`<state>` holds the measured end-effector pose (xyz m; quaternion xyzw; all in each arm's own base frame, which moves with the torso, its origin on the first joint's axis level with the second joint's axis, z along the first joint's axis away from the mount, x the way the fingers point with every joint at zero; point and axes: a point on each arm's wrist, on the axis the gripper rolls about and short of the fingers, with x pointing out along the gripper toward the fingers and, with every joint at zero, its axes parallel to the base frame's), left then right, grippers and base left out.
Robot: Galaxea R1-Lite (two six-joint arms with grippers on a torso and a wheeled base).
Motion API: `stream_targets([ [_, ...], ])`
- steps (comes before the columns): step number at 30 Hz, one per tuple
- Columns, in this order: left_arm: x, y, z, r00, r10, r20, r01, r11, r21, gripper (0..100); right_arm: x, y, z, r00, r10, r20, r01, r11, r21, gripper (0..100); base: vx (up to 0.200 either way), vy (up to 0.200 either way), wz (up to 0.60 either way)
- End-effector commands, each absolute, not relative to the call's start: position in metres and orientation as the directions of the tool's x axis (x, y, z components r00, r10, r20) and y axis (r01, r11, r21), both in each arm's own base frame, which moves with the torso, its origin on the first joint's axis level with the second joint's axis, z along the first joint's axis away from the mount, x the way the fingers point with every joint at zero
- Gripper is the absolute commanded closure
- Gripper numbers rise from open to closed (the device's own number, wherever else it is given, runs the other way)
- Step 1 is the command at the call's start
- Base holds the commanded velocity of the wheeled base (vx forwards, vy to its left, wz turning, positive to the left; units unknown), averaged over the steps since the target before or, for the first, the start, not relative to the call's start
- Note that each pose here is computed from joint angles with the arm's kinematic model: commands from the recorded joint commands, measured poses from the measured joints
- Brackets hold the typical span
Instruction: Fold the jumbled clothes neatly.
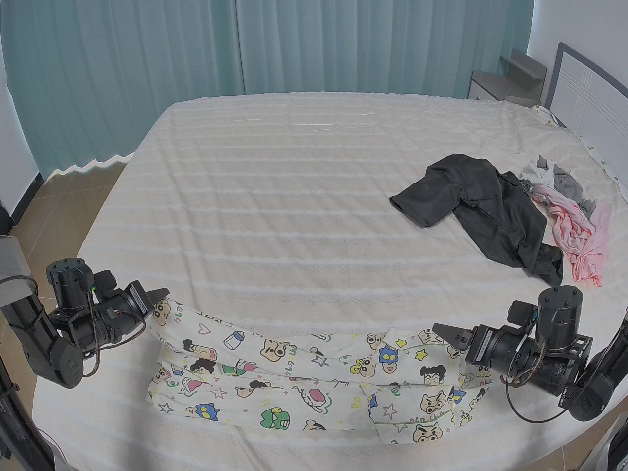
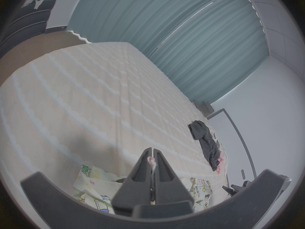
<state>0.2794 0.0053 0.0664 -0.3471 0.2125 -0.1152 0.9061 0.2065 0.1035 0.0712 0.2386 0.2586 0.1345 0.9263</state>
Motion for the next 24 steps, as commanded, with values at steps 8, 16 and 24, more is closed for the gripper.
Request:
stream_targets([
  [8, 0.274, 0.004, 0.091, 0.904, -0.364, -0.226, 0.13, 0.736, -0.665, 100, 0.207, 0.104, 0.071, 0.829, 0.374, -0.415, -0.127, 0.849, 0.512, 0, 0.0, 0.0, 0.0],
  [16, 0.259, 0.003, 0.075, 0.869, -0.397, -0.296, 0.122, 0.751, -0.648, 100, 0.207, 0.104, 0.071, 0.829, 0.374, -0.415, -0.127, 0.849, 0.512, 0, 0.0, 0.0, 0.0],
  [24, 0.243, 0.014, 0.049, 0.838, -0.362, -0.408, 0.056, 0.801, -0.596, 100, 0.207, 0.104, 0.071, 0.829, 0.374, -0.415, -0.126, 0.849, 0.513, 0, 0.0, 0.0, 0.0],
])
